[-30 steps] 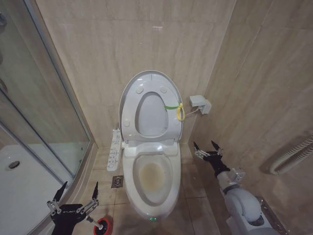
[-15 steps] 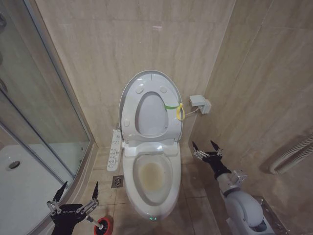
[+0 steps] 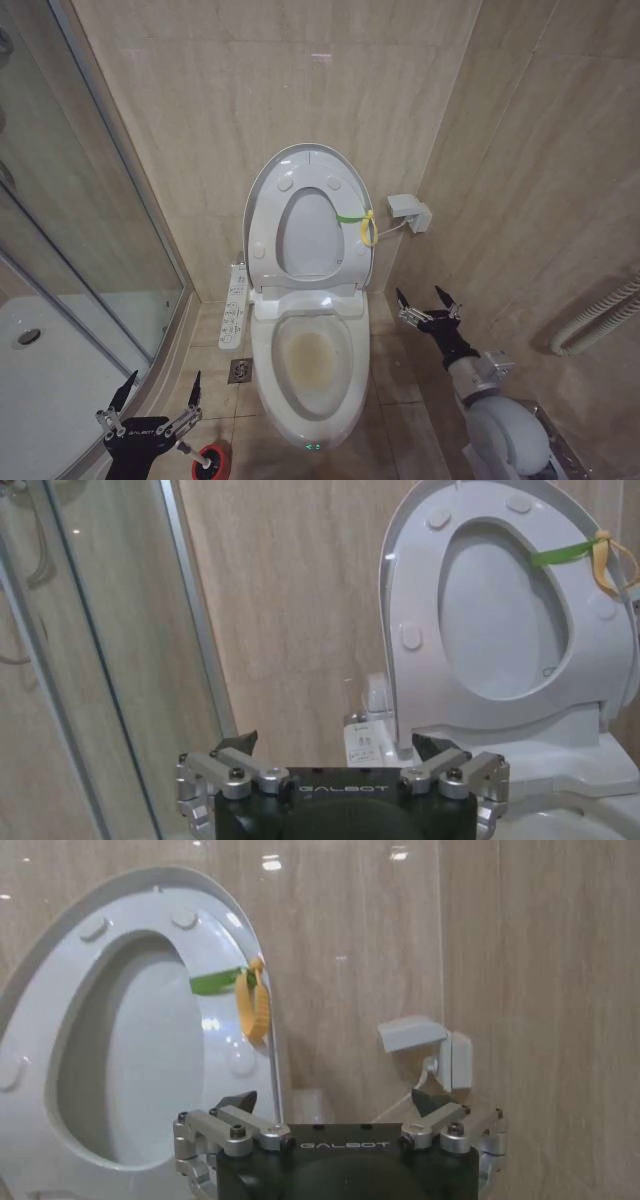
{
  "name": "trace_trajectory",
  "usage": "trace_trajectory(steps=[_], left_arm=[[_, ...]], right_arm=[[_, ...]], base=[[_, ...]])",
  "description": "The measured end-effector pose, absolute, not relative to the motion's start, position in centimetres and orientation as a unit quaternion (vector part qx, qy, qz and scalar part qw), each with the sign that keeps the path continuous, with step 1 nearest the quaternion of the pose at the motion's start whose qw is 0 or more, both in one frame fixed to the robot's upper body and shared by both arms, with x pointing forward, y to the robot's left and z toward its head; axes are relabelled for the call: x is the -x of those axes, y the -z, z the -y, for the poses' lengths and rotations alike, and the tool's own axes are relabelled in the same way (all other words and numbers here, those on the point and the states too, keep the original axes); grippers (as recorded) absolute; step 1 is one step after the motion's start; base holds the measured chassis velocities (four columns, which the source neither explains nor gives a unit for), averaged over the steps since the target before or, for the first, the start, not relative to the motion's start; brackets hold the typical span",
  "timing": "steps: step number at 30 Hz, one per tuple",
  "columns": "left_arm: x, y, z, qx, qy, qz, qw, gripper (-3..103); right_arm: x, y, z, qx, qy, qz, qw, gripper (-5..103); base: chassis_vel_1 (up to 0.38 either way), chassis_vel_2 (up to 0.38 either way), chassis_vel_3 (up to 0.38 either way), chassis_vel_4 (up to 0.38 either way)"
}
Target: Open the toilet lid, clean the toilet bowl with a toilet brush, close the toilet lid, and flush.
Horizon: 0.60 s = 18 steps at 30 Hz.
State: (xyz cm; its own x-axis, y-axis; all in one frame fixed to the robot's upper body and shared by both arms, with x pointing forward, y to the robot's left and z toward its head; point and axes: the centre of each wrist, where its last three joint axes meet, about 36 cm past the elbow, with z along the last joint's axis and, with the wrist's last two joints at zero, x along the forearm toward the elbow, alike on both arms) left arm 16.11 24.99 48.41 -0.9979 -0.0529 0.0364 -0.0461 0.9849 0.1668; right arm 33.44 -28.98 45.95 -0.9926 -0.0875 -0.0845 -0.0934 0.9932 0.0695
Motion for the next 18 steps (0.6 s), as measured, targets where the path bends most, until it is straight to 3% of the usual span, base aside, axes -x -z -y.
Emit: trace_trajectory(steps=[18], left_arm=[[-16.1, -48.4, -25.0, -0.025, 0.083, 0.996, 0.020, 100]], right_arm=[[-31.9, -48.2, 28.6, 0.045, -0.037, -0.997, 0.051, 100]], base=[[0.000, 0.000, 0.000, 0.000]])
